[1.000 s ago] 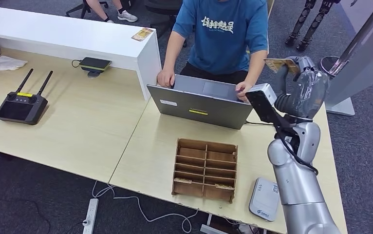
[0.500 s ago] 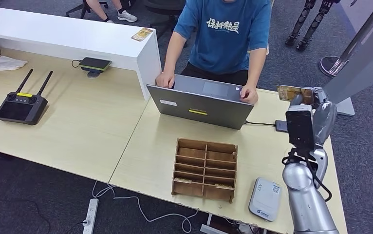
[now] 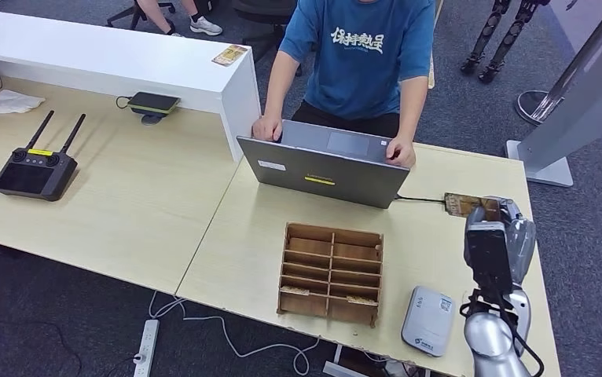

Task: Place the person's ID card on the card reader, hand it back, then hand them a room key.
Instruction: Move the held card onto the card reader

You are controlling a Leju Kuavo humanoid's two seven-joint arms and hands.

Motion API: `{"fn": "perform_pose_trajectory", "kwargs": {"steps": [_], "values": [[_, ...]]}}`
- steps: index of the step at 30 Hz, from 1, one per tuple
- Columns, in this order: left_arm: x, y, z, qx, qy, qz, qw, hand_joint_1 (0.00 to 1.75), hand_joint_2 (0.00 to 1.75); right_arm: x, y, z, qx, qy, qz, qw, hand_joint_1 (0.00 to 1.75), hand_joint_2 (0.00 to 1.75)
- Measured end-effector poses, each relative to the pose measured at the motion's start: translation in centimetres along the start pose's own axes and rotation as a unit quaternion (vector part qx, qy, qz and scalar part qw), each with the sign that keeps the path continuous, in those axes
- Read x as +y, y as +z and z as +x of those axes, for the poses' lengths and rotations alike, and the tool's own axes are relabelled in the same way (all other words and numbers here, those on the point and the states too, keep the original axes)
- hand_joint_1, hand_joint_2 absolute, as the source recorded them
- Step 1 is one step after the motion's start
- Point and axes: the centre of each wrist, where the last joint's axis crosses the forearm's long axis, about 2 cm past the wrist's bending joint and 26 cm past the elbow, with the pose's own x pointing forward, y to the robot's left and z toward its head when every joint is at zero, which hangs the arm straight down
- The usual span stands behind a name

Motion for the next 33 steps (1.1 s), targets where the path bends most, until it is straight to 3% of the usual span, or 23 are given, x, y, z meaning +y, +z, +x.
{"fn": "perform_pose_trajectory", "kwargs": {"steps": [6,13,20,33], "values": [[0.0,0.0,0.0,-0.004,0.011,0.008,1.0,0.0,0.0,-0.6,3.7,-1.0,0.032,-0.004,0.011,0.999,1.75,1.75],[0.0,0.0,0.0,-0.007,0.019,0.012,1.0,0.0,0.0,-1.0,5.3,-1.3,0.052,-0.007,0.018,0.998,1.75,1.75],[-0.1,0.0,-0.1,-0.01,0.029,0.018,0.999,0.0,0.0,-1.4,8.7,-2.2,0.087,0.003,0.036,0.996,1.75,1.75],[-0.1,0.0,-0.2,-0.009,0.034,0.019,0.999,0.0,0.0,-1.5,9.5,-2.3,0.096,0.004,0.038,0.995,1.75,1.75]]}}
